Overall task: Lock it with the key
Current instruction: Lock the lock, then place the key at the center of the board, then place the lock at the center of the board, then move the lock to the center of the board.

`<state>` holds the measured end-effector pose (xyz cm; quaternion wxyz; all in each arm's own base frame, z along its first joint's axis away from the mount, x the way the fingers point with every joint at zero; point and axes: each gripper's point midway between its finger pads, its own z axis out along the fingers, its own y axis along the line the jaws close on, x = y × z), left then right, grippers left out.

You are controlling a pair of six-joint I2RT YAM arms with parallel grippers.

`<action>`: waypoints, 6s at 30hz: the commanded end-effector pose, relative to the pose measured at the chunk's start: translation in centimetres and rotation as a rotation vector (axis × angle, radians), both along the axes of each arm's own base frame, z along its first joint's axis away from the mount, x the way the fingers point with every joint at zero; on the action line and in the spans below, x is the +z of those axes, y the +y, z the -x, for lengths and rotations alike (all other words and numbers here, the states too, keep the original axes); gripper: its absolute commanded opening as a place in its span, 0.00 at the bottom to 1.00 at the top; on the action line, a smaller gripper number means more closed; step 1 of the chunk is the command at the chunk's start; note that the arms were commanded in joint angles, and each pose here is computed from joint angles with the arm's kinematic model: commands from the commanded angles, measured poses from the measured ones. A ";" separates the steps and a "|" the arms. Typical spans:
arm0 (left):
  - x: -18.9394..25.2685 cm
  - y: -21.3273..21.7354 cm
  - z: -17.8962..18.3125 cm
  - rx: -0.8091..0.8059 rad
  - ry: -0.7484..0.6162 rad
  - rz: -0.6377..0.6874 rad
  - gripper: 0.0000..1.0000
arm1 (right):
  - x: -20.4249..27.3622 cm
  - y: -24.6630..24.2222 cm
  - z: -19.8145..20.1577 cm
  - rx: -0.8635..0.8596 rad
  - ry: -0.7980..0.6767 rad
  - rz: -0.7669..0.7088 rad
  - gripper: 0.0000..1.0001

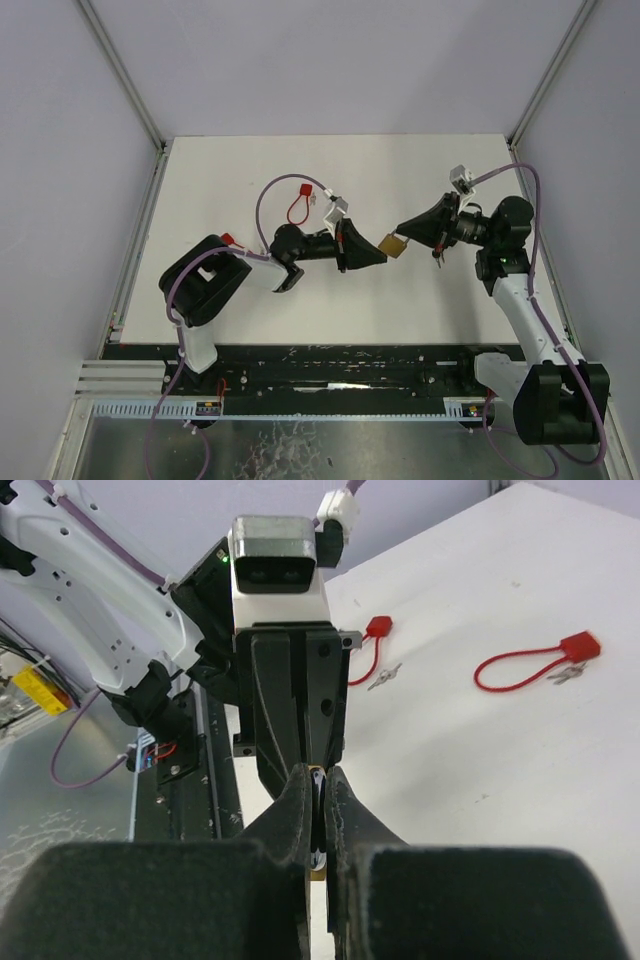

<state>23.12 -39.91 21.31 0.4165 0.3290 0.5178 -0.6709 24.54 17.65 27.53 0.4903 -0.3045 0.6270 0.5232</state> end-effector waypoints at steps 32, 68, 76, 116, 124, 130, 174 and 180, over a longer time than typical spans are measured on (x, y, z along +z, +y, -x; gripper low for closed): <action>-14.1 3.8 -25.4 1.052 0.950 -0.466 0.00 | -5.4 -5.8 -11.7 -0.462 0.159 0.046 0.00; 4.5 12.1 -17.6 0.961 -0.056 -0.102 0.79 | -18.4 0.3 -28.4 -0.368 0.450 0.256 0.12; 5.1 10.7 -15.9 0.844 -0.104 -0.084 0.79 | -18.0 -2.0 -29.5 -0.423 0.298 0.558 0.69; -8.6 -8.5 -10.7 0.550 -0.062 -0.659 0.73 | -16.8 -21.7 -13.8 -0.694 0.499 0.572 0.64; -7.9 -7.2 -10.9 0.604 -0.097 -0.658 0.73 | -19.5 -20.7 -15.8 -0.647 0.593 0.555 0.52; -7.6 -6.8 -10.9 0.613 -0.108 -0.656 0.73 | -21.1 -20.6 -16.7 -0.622 0.643 0.573 0.46; -3.6 -6.2 -6.8 0.454 -0.341 -0.373 0.82 | -22.2 -12.1 -12.1 -0.263 0.657 0.629 0.28; -2.6 -4.6 -7.9 0.429 -0.203 -0.272 0.81 | -22.1 -9.7 -11.2 -0.170 0.626 0.650 0.28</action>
